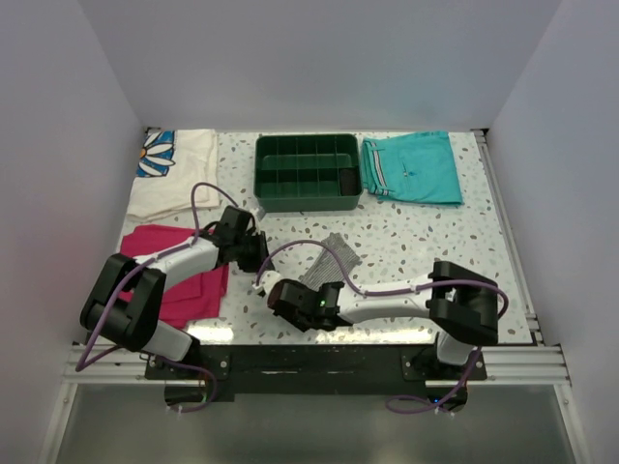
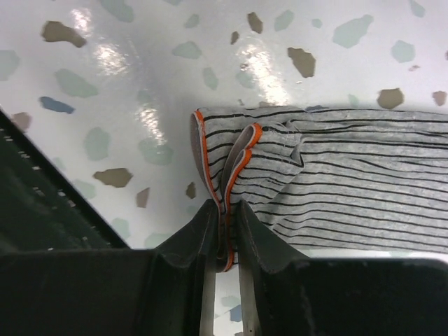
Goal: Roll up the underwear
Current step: Roll the underwear to the center of the board.
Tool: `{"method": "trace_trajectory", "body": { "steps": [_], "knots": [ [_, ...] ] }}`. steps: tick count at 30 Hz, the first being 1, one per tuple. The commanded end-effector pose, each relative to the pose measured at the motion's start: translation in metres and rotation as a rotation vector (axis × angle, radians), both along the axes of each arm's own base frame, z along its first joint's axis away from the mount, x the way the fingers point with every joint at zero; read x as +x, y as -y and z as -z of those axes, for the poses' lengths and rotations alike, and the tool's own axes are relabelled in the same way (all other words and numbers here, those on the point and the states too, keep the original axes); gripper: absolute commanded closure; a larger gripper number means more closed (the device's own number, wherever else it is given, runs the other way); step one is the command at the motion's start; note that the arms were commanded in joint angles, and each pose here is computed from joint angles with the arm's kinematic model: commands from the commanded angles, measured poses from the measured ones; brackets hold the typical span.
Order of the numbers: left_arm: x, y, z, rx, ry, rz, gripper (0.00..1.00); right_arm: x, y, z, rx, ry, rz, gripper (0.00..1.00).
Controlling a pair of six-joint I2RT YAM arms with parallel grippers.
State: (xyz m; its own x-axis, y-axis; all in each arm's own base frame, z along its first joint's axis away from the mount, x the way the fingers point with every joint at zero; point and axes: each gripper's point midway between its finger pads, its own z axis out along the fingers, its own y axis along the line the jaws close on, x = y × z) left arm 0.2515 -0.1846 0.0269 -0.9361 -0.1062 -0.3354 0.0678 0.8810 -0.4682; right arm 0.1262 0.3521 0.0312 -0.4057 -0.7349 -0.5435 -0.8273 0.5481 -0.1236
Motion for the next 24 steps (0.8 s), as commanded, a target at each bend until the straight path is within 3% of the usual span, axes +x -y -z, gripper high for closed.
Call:
{"method": "trace_trajectory", "body": {
  "steps": [1, 6, 16, 24],
  "knots": [
    [0.004, 0.005, -0.007, -0.039, 0.041, 0.026, 0.80, -0.007, -0.013, -0.015, 0.183, -0.186, 0.027, 0.83],
    [0.003, 0.008, -0.011, -0.061, 0.054, 0.037, 0.80, 0.002, -0.008, -0.020, 0.294, -0.330, 0.072, 0.82],
    [0.002, 0.014, -0.014, -0.097, 0.059, 0.058, 0.79, 0.020, 0.002, -0.045, 0.466, -0.447, 0.122, 0.82],
    [0.001, 0.024, -0.029, -0.171, 0.112, 0.106, 0.75, 0.038, 0.022, -0.033, 0.502, -0.497, 0.205, 0.81]
  ]
}}
